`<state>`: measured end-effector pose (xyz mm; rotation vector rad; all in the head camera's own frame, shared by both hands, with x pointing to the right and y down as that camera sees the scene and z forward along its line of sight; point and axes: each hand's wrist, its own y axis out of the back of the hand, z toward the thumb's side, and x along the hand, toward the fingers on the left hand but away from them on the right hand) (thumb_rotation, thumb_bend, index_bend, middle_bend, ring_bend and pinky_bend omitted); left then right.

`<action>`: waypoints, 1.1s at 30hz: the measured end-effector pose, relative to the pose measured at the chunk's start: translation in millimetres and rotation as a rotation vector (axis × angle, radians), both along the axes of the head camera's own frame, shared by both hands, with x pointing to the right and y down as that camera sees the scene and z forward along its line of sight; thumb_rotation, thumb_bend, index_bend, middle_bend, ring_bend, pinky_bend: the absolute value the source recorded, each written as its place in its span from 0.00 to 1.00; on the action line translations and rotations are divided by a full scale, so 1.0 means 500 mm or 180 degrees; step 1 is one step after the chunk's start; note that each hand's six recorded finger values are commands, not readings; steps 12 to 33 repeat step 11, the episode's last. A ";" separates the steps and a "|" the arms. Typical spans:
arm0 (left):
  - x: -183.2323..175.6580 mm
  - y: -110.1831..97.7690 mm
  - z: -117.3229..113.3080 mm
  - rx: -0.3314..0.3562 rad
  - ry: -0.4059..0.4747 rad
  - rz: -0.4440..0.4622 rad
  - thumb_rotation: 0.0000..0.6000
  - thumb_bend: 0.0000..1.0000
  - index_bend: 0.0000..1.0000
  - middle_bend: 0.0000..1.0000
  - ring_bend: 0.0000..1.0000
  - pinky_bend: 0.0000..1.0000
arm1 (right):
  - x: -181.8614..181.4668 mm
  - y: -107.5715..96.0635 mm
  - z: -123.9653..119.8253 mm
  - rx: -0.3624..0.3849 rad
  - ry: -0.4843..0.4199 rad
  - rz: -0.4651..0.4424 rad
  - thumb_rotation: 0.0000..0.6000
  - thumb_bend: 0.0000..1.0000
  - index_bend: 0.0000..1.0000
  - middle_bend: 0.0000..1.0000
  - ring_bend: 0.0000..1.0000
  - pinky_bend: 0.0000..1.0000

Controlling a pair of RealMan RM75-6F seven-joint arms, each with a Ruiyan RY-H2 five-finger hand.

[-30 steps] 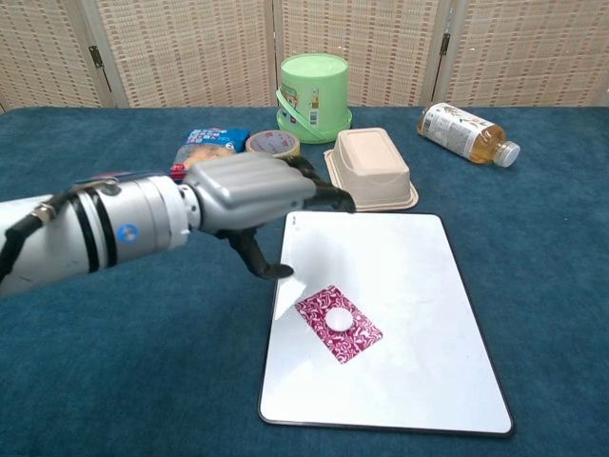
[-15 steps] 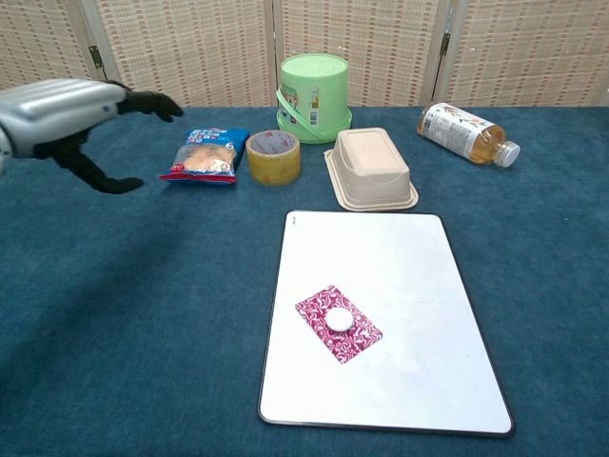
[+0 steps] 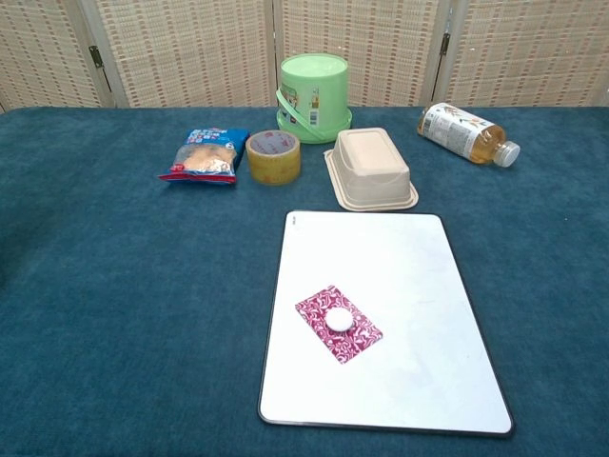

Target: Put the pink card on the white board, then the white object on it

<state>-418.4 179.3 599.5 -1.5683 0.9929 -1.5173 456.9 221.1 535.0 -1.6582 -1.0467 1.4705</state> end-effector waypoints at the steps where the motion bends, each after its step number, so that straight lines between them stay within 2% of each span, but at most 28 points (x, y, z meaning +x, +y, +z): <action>1: -0.011 0.012 -0.010 0.0043 -0.0009 -0.0025 1.00 0.39 0.15 0.16 0.14 0.00 | -0.001 0.001 0.001 -0.0005 -0.0005 -0.0005 1.00 0.29 0.02 0.02 0.03 0.00; 7: -0.045 0.068 -0.048 0.0152 0.0030 -0.0097 1.00 0.39 0.16 0.16 0.14 0.00 | -0.006 0.003 0.005 -0.0001 -0.0048 -0.0011 1.00 0.28 0.02 0.02 0.03 0.00; 11: -0.047 0.087 -0.057 0.0171 0.0065 -0.0055 1.00 0.39 0.16 0.16 0.14 0.00 | -0.014 0.004 0.007 -0.0015 -0.0096 -0.0059 1.00 0.29 0.02 0.02 0.03 0.00; 33: -0.047 0.087 -0.057 0.0171 0.0065 -0.0055 1.00 0.39 0.16 0.16 0.14 0.00 | -0.014 0.004 0.007 -0.0015 -0.0096 -0.0059 1.00 0.29 0.02 0.02 0.03 0.00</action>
